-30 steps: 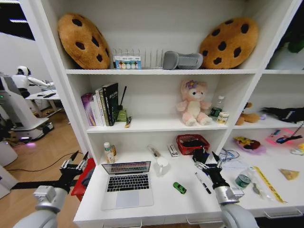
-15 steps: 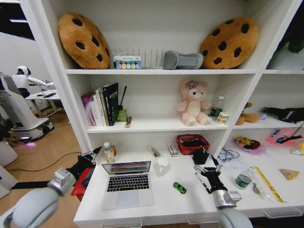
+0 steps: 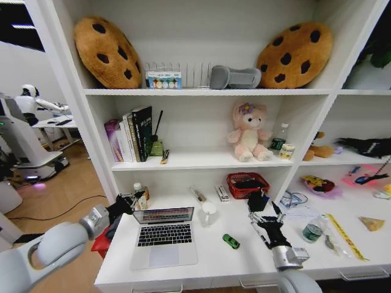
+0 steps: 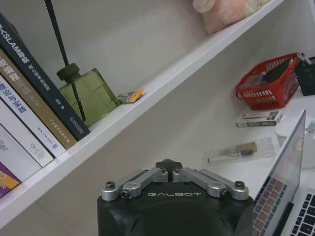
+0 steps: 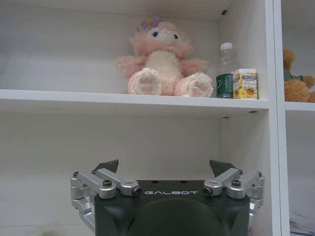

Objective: Organize the objects on the table.

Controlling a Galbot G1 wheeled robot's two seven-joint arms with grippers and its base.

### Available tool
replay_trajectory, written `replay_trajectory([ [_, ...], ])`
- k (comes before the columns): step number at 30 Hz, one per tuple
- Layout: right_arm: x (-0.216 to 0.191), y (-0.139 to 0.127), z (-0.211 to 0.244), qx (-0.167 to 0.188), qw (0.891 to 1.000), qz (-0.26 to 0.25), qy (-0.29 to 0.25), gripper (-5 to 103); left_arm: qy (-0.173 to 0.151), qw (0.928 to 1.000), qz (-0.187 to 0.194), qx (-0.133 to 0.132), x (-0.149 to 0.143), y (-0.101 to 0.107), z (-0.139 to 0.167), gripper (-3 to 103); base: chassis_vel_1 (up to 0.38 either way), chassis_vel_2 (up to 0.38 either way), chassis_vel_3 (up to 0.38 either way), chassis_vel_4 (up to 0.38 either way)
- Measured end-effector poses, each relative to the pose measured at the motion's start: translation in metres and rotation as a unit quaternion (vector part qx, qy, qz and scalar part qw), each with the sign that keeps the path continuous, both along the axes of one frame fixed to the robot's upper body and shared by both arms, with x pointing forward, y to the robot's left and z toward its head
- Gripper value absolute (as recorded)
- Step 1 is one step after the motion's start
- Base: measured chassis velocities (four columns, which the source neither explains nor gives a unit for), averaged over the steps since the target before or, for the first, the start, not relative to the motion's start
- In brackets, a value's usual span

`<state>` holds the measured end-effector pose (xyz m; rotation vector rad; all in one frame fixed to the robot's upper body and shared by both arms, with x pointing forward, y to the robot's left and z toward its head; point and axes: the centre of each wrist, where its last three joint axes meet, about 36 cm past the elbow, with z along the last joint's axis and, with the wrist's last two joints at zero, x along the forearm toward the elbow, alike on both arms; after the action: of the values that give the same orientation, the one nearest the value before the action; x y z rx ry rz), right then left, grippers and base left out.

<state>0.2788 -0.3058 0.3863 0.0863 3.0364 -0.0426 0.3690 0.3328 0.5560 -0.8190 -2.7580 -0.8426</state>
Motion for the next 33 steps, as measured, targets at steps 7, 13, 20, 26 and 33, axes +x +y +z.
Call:
replay_trajectory([
  [7, -0.001, 0.001, -0.003, 0.001, 1.0, -0.003, 0.002, 100, 0.034, 0.9994, -0.006, 0.003, 0.005, -0.003, -0.02, 0, 0.0, 0.0, 0.0, 0.0],
  [13, -0.001, 0.001, -0.003, 0.001, 1.0, -0.006, 0.002, 100, 0.064, 0.9973, -0.021, 0.03, -0.007, 0.0, -0.038, 0, 0.0, 0.0, 0.0, 0.0],
  [20, 0.0, 0.0, -0.004, 0.002, 1.0, -0.007, 0.003, 100, 0.079, 0.9937, -0.047, 0.065, -0.023, 0.005, -0.045, 0, 0.0, 0.0, 0.0, 0.0],
  [26, 0.001, 0.002, -0.009, 0.005, 1.0, -0.009, 0.007, 100, 0.092, 0.9898, -0.088, 0.063, -0.049, -0.015, -0.041, 0, 0.0, 0.0, 0.0, 0.0],
  [33, 0.004, 0.001, -0.009, 0.007, 1.0, -0.015, 0.005, 100, 0.15, 0.9829, -0.096, 0.048, -0.097, -0.036, -0.08, 0, 0.0, 0.0, 0.0, 0.0],
])
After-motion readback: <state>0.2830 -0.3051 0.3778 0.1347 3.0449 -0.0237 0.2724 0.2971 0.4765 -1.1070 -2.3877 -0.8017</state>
